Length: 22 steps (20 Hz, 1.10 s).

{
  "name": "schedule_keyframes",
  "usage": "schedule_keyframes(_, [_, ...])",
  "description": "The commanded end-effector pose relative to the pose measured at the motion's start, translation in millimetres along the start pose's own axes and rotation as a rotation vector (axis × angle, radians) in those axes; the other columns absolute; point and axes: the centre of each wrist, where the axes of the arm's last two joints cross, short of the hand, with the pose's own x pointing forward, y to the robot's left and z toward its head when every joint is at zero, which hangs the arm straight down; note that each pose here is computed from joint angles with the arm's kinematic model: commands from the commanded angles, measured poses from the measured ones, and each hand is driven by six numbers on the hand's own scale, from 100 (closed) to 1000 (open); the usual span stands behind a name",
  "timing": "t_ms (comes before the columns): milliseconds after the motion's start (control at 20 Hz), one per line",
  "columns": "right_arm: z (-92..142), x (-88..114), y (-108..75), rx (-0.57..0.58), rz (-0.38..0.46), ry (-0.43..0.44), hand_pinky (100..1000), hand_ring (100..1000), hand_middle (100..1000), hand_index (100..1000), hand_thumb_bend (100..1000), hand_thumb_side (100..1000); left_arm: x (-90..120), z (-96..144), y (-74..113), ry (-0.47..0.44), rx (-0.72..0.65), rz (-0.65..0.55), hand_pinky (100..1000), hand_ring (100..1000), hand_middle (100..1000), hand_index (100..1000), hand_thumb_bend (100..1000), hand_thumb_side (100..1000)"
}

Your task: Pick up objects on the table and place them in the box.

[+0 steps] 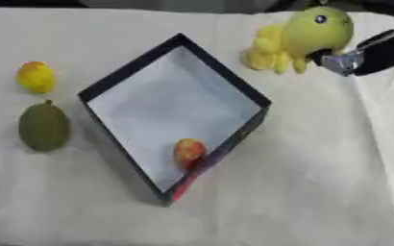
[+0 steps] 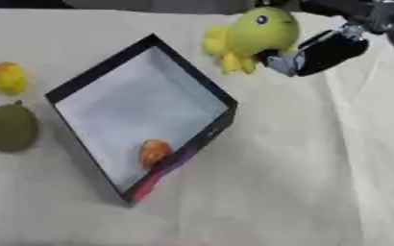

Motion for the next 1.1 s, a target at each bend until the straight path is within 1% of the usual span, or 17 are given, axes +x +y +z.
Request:
schedule_keyframes(50, [-31,5,0.5,0.051,-0.018,-0.038,796,627,483,607,100,310,5,-1,3.2,-0.018,-0.011,-0.019,882,724,743,830,139,933])
schedule_keyframes(200, [-63,6,4.5,0.066,-0.037,-0.061,796,626,485,609,100,306,5,-1,3.3,-0.020,-0.012,-0.019,882,725,743,830,138,931])
schedule_keyframes(400, [-90,0,18.0,0.095,-0.048,-0.063,796,627,488,613,100,311,6,-1,3.2,-0.023,-0.012,-0.019,882,725,743,830,139,932])
schedule_keyframes(700, [-117,-10,42.0,0.143,-0.047,-0.054,796,631,495,620,100,333,6,-1,3.1,-0.024,-0.012,-0.020,883,724,744,830,139,933])
schedule_keyframes(900, [-131,-15,59.4,0.198,-0.027,-0.053,796,639,502,628,100,370,6,-1,5.1,-0.024,-0.005,-0.030,883,724,743,830,139,934])
schedule_keyframes(950, [-135,-17,64.2,0.216,-0.021,-0.053,797,640,500,630,100,355,6,-1,5.5,-0.023,-0.004,-0.033,883,724,743,830,139,935])
schedule_keyframes(1000, [-138,-18,69.0,0.234,-0.019,-0.053,797,641,504,631,100,381,6,-1,5.8,-0.023,-0.004,-0.036,883,724,742,830,139,936])
schedule_keyframes(1100, [-145,-19,77.1,0.261,-0.016,-0.054,797,643,507,635,100,390,7,-1,6.0,-0.022,-0.006,-0.040,883,723,742,830,139,937])
